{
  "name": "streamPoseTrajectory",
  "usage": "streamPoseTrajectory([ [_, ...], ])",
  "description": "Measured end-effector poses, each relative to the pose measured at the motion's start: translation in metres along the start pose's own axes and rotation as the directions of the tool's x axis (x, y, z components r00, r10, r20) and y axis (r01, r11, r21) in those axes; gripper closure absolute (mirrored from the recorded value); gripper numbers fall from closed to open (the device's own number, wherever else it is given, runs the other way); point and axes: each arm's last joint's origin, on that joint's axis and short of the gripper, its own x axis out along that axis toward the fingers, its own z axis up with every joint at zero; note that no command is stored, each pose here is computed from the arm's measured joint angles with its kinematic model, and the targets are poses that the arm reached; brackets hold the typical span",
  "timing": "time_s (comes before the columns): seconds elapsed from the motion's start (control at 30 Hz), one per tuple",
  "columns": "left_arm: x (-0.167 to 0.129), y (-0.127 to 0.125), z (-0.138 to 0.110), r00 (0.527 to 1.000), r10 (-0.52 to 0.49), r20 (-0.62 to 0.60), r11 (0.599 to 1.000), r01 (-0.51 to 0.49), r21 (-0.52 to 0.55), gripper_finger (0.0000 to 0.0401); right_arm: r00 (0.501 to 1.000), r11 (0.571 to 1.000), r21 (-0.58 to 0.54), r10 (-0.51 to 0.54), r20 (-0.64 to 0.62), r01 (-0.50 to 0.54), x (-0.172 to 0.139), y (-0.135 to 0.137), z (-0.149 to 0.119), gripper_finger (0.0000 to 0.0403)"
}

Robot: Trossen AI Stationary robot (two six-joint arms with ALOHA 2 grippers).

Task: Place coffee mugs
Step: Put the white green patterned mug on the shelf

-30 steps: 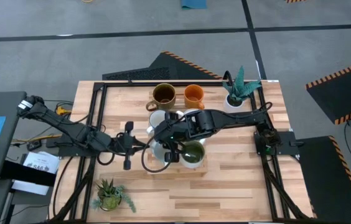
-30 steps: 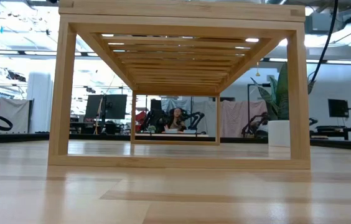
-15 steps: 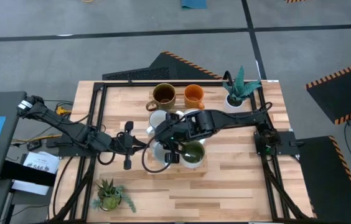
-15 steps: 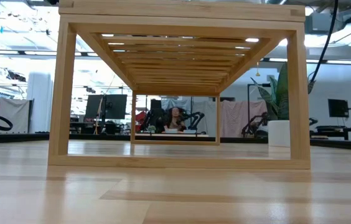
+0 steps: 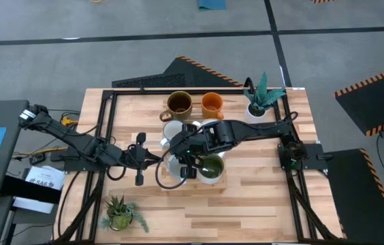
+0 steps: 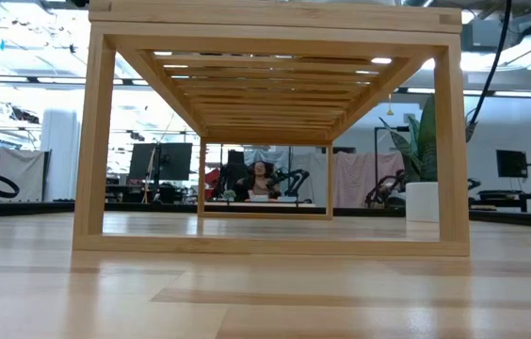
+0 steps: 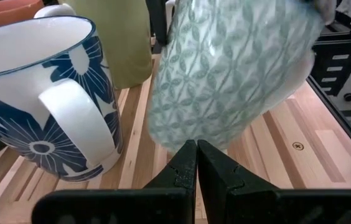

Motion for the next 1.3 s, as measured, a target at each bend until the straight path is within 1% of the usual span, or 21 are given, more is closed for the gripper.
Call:
streamPoseTrajectory([
  [0.23,0.000,0.000,0.000,1.000,0.000,0.000,1.000,0.000,-0.001,0.0401,1.000,1.000,0.008,0.001,0.004,-0.001,-0.001,0.000,0.000,0.0208],
  [0.33,0.000,0.000,0.000,1.000,0.000,0.000,1.000,0.000,-0.008,0.0401,1.000,1.000,0.003,-0.001,0.005,0.001,0.000,-0.001,0.001,0.0190],
  [0.43,0.000,0.000,0.000,1.000,0.000,0.000,1.000,0.000,-0.008,0.0401,1.000,1.000,-0.004,-0.012,0.022,0.013,0.000,-0.001,0.002,0.0183],
  [0.53,0.000,0.000,0.000,1.000,0.000,0.000,1.000,0.000,-0.008,0.0401,0.999,0.999,-0.018,-0.026,0.039,0.027,0.000,-0.001,0.004,0.0185],
  [0.67,0.000,0.000,0.000,1.000,0.000,0.000,1.000,0.000,-0.008,0.0401,0.997,0.997,-0.022,-0.070,0.044,0.071,0.000,-0.003,0.004,0.0205],
  [0.83,0.000,0.000,0.000,1.000,0.000,0.001,1.000,0.000,-0.009,0.0401,0.996,0.996,-0.018,-0.084,0.042,0.085,0.000,-0.009,0.004,0.0230],
  [1.0,0.000,0.000,0.000,1.000,0.000,0.002,1.000,0.000,-0.009,0.0401,0.995,0.995,-0.014,-0.096,0.039,0.097,0.001,-0.013,0.005,0.0247],
  [1.13,0.000,0.000,0.000,1.000,0.000,0.003,1.000,0.000,-0.009,0.0401,0.990,0.991,-0.034,-0.132,0.040,0.133,0.001,-0.015,0.005,0.0252],
  [1.3,0.000,0.000,0.000,1.000,0.001,0.003,1.000,-0.001,-0.009,0.0401,0.989,0.988,-0.038,-0.146,0.039,0.147,0.001,-0.016,0.004,0.0252],
])
